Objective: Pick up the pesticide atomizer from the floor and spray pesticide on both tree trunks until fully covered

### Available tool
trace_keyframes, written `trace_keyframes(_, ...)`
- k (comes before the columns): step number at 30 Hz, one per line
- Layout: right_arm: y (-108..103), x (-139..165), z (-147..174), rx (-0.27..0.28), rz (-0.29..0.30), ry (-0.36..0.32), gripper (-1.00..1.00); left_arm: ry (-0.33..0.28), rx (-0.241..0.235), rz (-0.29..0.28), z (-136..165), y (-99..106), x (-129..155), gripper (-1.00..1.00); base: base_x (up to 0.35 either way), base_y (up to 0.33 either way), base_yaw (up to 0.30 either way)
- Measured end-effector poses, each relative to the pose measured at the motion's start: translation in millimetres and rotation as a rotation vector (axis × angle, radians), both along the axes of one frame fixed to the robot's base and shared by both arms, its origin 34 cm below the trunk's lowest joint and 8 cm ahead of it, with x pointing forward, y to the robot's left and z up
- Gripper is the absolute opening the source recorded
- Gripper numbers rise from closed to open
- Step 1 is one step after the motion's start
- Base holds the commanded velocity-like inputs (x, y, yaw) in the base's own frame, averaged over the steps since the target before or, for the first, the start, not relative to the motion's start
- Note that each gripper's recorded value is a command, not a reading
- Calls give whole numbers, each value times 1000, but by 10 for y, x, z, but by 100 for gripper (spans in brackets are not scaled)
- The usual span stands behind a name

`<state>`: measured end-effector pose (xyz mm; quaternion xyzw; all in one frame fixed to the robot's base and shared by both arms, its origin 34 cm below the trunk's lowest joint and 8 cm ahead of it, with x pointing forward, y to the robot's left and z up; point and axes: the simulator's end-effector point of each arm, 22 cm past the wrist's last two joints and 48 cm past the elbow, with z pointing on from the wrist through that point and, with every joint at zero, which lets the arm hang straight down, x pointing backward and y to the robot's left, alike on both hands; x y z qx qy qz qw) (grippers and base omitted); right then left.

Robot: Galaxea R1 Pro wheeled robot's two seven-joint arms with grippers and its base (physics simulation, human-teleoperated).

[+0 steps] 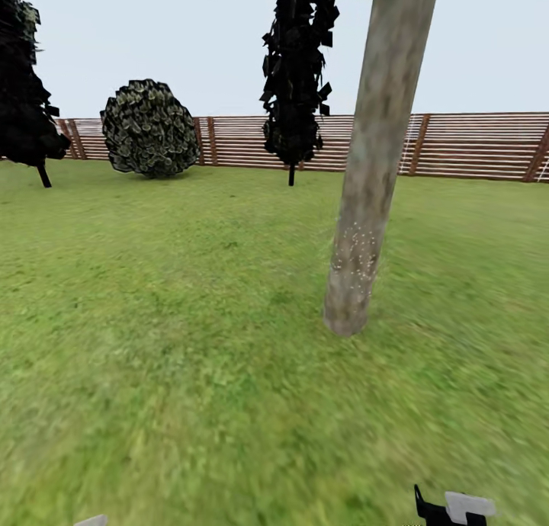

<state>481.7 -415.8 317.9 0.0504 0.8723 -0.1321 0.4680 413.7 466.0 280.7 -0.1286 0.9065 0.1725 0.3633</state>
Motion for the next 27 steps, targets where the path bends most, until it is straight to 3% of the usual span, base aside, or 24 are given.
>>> trace_keyframes(12,6,16,23,0,3,-6,100,-5,0,0,18,2,13,-100,-200,254,267)
trace_keyframes(27,7,39,58,0,3,-15,100,-13,0,2,44,5,31,-100,-89,272,266)
